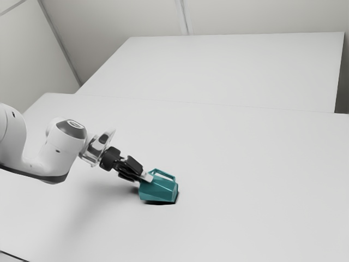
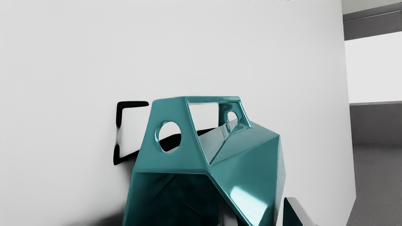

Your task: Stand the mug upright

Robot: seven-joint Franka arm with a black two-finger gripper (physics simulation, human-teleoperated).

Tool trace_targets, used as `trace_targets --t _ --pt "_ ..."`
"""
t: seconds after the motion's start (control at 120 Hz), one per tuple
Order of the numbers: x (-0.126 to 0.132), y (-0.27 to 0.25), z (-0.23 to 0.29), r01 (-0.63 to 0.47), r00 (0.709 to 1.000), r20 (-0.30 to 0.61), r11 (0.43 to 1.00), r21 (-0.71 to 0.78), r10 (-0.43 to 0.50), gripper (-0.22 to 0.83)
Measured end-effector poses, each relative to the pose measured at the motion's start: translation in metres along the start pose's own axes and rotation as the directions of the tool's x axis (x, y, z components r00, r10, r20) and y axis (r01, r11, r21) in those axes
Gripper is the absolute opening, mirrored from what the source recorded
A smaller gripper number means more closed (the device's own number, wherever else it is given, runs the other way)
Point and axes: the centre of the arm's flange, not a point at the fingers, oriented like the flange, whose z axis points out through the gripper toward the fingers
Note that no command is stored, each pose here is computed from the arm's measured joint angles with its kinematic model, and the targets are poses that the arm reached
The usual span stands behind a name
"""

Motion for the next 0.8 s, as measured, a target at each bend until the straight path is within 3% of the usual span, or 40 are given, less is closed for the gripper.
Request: trace_targets --t 0.225,0.517,0.642,0.8 --pt "0.004 0.008 -0.005 -0.039 0.999 -0.01 0.999 0.003 0.039 -0.12" --pt "0.011 0.063 -0.047 -0.181 0.983 -0.041 0.983 0.024 0.182 -0.16" --pt "0.019 0.078 -0.079 -0.266 0.964 0.045 0.947 0.177 0.263 -0.16" --pt "0.031 0.094 -0.099 -0.356 0.932 0.216 0.84 0.411 0.29 -0.17"
